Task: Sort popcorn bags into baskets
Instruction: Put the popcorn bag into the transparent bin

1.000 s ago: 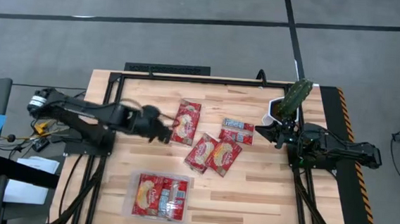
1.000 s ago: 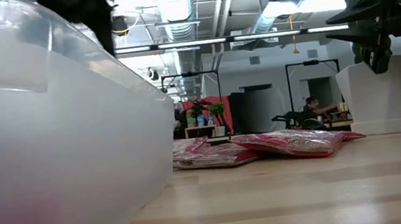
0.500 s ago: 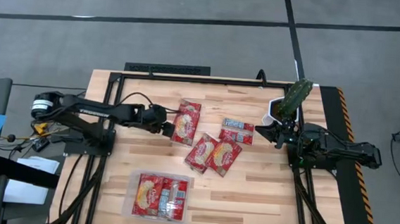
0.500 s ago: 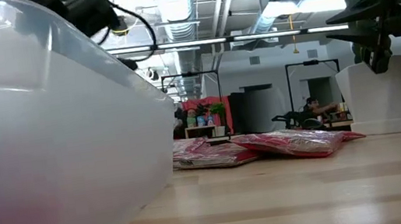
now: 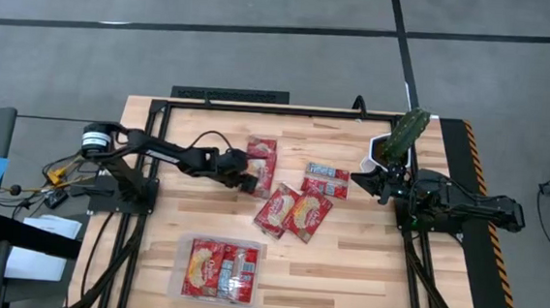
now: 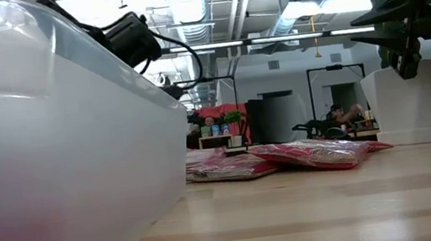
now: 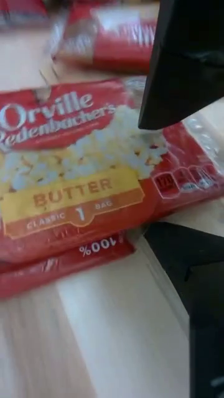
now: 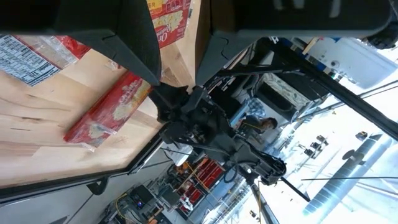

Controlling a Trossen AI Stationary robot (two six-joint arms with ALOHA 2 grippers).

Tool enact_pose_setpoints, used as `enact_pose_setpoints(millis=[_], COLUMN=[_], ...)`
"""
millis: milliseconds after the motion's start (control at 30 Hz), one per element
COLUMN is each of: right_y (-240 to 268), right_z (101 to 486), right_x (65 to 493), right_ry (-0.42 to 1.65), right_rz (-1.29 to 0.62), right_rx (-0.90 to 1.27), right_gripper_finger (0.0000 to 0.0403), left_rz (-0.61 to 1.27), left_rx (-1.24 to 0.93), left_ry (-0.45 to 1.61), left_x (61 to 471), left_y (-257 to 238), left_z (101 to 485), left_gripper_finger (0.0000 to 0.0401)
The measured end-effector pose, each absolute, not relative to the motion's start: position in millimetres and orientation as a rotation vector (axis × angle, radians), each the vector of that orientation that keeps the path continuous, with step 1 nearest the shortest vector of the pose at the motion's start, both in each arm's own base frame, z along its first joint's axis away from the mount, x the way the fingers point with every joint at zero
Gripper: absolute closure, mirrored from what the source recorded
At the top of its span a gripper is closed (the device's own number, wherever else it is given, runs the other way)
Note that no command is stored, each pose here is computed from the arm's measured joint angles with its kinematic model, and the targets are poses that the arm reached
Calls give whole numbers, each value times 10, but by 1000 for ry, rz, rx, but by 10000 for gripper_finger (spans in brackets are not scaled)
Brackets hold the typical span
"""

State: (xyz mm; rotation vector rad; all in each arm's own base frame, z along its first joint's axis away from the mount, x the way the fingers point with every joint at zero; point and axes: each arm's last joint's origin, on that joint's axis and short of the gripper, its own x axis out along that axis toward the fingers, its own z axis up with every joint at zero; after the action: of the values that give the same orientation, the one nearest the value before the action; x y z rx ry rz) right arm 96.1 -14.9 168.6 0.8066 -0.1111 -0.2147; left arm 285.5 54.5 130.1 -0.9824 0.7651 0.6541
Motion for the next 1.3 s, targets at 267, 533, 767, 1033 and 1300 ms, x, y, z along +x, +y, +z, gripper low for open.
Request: enact_pose_setpoints(millis=[267,533,767,1033,1300], right_y=[-150,-150,-150,-150,-150], right_z=[1686,1686,1686,1686,1686], right_x=[961,961,961,961,961], right_ry=[-111,-111,-111,-110,-111], right_rz=[-216,-216,-216,-216,-216], right_rx=[799,798,798,796,796], right_gripper_finger=[280,280,280,280,279], left_rz=[640,585,556,550,524], left_rx=[-1022,-1082,-1109,-1132,-1167], left_ry=[783,764,699,631,485], left_x=[2853,2886,2865,2693,2485], left_y=[535,533,524,476,351], left_z=[1293,1340,1673,2120,2493], left_gripper_finger=[311,394,399,401,401])
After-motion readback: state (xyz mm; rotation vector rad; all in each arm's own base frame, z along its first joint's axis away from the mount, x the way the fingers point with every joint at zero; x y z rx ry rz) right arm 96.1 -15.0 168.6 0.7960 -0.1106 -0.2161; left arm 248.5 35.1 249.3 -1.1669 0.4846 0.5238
